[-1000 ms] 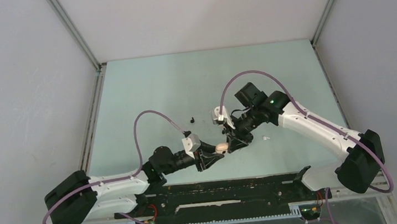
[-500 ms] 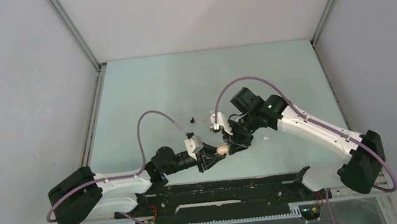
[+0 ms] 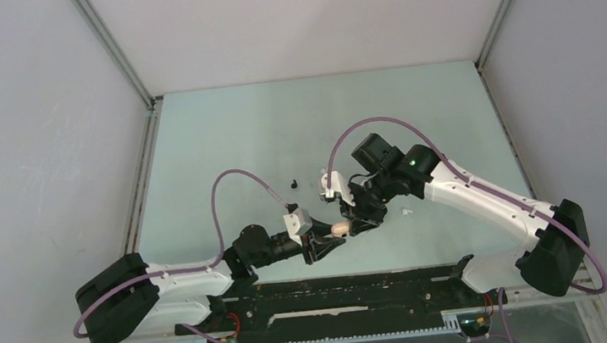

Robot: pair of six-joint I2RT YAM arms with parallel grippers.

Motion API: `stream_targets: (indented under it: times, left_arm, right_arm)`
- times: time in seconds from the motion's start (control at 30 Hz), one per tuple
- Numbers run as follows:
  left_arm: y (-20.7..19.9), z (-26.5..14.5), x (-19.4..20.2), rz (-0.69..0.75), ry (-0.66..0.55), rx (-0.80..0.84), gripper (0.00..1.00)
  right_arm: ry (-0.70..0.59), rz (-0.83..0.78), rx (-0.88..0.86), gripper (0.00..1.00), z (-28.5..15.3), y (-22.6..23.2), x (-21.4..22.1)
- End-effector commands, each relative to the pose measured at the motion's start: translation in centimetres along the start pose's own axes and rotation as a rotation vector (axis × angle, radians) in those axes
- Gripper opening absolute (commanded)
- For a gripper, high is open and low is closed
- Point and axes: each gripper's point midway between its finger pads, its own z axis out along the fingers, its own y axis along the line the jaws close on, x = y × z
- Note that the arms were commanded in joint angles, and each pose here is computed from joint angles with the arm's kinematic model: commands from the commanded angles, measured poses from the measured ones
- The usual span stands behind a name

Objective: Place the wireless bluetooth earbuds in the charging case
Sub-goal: Open the charging case.

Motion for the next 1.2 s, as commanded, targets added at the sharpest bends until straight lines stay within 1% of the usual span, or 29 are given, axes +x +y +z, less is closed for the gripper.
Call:
stream_targets:
  times: [0.0,0.23,0.37,0.4,0.47,0.6,0.67,0.77,0.93,1.17]
  left_arm:
    - [-0.1,0.8,-1.8,0.043,-0.059,0.009,0.37]
    - [-0.1,0.9,-1.7,0.025,-0.072,0.011,0.30]
    - [-0.2,1.1,-2.1,0.026,-0.083,0.015,0.23]
    - [-0.3,1.1,-2.2,0.027,-0.085,0.019,0.20]
    - [-0.4,1.1,-2.2,0.031,-0.085,0.028,0.11]
    - [-0.8,1.0,-1.9,0.043,-0.075,0.057,0.01]
    - [-1.0,0.8,-1.7,0.054,-0.078,0.066,0.00]
    - [-1.1,0.6,-1.7,0.065,-0.084,0.069,0.00]
    - [-1.2,0.6,-1.5,0.070,-0.078,0.078,0.00]
    - [-1.3,0.6,-1.5,0.074,-0.085,0.083,0.00]
  right_arm:
    - [-0.041,-0.026,0.021,0.11,-0.7,-0.4,-1.9]
    - [-0.041,-0.020,0.016,0.12,-0.6,-0.3,-1.9]
    - [-0.039,-0.009,0.006,0.15,-0.4,-0.3,-1.8]
    - [-0.039,-0.005,0.003,0.18,-0.4,-0.3,-1.8]
    - [-0.041,0.006,-0.004,0.27,-0.3,-0.2,-1.9]
    - [-0.055,0.029,-0.024,0.39,-0.3,-0.1,-1.9]
    - [-0.068,0.056,-0.042,0.45,-0.2,-0.3,-1.9]
    - [-0.091,0.101,-0.071,0.49,-0.2,-0.6,-1.8]
    - [-0.129,0.174,-0.134,0.50,-0.6,-1.0,-2.2]
    - [-0.229,0.286,-0.224,0.51,-2.5,-1.9,-3.8]
